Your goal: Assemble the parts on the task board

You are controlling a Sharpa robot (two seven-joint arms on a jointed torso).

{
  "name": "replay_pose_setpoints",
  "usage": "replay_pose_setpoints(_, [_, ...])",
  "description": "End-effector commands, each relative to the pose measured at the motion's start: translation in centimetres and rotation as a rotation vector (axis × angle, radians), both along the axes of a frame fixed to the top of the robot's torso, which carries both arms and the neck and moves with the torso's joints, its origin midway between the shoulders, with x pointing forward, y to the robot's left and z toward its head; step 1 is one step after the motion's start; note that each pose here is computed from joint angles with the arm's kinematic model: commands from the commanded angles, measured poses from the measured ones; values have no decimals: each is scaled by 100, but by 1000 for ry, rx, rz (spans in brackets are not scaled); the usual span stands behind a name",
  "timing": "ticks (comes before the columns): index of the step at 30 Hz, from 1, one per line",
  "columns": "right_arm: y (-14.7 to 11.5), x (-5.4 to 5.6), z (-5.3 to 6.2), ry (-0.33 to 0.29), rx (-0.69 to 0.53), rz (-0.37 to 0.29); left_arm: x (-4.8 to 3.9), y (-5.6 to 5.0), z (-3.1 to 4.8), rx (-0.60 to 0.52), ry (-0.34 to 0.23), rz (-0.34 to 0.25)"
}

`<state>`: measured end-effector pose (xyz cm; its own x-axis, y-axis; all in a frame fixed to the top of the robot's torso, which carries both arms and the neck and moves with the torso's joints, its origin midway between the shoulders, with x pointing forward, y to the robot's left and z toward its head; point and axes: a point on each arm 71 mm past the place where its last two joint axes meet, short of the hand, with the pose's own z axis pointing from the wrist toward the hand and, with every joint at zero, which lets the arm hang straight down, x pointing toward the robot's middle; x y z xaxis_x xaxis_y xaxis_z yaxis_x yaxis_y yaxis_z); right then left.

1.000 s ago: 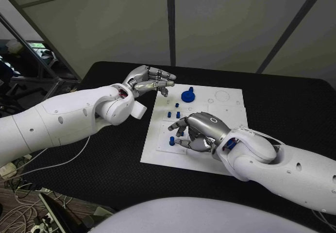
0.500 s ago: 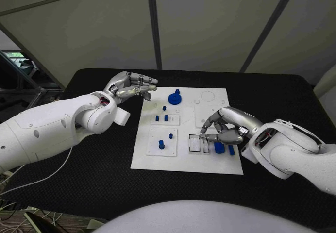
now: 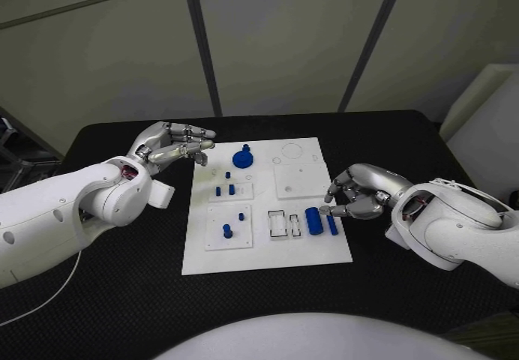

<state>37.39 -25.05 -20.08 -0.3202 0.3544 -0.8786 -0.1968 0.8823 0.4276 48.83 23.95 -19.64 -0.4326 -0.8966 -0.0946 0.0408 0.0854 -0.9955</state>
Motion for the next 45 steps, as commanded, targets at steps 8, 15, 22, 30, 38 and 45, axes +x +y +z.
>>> replay_pose_setpoints(8, [27, 71, -113, 19, -74, -53, -16, 1, 16, -5, -5, -2])
replay_pose_setpoints(15, [102, 96, -213, 48, -88, -41, -20, 11, 18, -4, -5, 0])
replay_pose_setpoints(22, [172, 96, -270, 68, -100, -20, -20, 12, 17, -4, -4, -1])
replay_pose_setpoints(30, [232, 81, -333, 77, -116, -2, -18, 11, 16, -4, -4, -2])
replay_pose_setpoints(38, [241, 67, -414, 83, -174, 8, -20, 10, 14, -4, -2, -4])
replay_pose_setpoints(45, [287, 66, -469, 69, -210, 20, -24, 11, 13, -4, 0, -7])
